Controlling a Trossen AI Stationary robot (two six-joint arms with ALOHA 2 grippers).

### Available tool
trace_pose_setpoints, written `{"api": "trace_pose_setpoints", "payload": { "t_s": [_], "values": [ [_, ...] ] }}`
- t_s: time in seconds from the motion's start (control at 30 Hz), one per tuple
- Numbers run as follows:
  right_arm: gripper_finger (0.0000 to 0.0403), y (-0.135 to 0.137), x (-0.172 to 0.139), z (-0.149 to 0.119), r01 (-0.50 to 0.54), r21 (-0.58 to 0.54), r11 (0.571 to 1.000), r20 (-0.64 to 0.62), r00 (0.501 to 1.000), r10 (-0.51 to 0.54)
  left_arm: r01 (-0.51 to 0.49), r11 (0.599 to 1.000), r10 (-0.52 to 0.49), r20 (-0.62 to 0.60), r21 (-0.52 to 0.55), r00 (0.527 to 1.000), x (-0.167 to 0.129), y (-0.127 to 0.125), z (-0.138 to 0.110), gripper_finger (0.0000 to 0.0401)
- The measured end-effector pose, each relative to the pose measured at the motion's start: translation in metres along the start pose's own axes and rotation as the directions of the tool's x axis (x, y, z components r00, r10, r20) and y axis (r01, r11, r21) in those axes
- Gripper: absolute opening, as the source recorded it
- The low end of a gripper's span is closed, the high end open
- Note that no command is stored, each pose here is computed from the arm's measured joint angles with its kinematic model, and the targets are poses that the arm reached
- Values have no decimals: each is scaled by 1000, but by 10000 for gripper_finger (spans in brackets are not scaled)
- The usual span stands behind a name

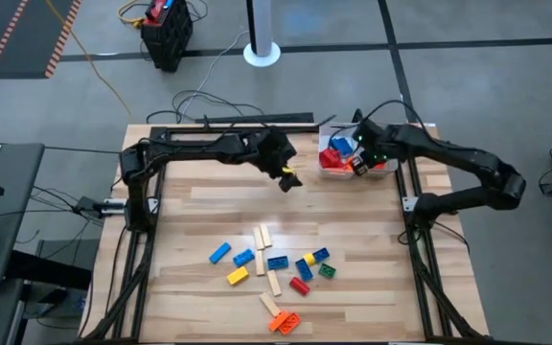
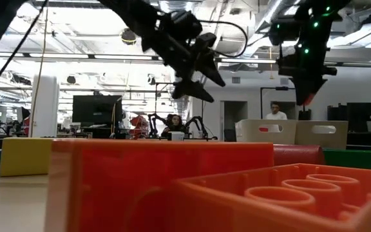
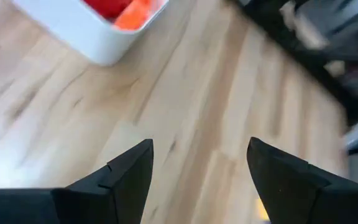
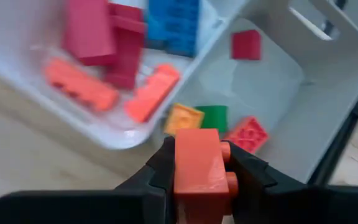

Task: Sort blocks by size
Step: Put the small orange game piece into the gray bin, then put the large blue wooden block into the white bin

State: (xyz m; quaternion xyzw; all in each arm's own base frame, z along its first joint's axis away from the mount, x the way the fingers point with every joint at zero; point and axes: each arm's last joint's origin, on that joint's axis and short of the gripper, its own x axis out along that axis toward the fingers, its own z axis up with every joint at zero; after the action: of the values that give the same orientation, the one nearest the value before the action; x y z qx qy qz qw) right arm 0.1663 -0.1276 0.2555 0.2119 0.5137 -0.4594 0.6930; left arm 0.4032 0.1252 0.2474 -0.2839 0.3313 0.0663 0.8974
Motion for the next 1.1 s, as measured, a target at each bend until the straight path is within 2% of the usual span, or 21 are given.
{"api": "trace_pose_setpoints", "payload": {
  "t_s": [0.13,0.3,0.43,0.57,0.7,0.83,0.93,1.0,1.1],
  "values": [
    [135,-13,13,6,38,3,999,-49,998,-37,-62,995,63,-16,73,998,-12,-21,-7,251],
    [185,-20,22,10,35,-48,998,-89,995,-40,-61,996,67,-96,69,993,-29,-35,-16,251],
    [227,-23,23,11,33,-40,999,-93,995,-36,-70,994,81,-148,80,986,-46,-45,-22,251],
    [246,-23,18,10,19,-49,999,-69,997,-22,-86,993,104,-239,83,965,-54,-52,-34,251],
    [248,-14,4,8,-65,-101,993,9,998,67,-105,990,131,-362,91,923,-55,-58,-51,251],
    [248,-4,-12,3,-108,-152,982,87,989,122,-123,992,109,-440,-3,891,-49,-65,-70,251],
    [248,2,-24,-3,-134,-192,972,132,978,161,-132,991,116,-501,2,858,-45,-74,-88,251],
    [248,5,-31,-7,-149,-218,965,151,971,185,-131,989,146,-557,68,817,-44,-82,-104,251],
    [248,9,-42,-14,-175,-264,949,191,954,229,-166,979,205,-654,122,728,-44,-85,-132,251]
  ]
}}
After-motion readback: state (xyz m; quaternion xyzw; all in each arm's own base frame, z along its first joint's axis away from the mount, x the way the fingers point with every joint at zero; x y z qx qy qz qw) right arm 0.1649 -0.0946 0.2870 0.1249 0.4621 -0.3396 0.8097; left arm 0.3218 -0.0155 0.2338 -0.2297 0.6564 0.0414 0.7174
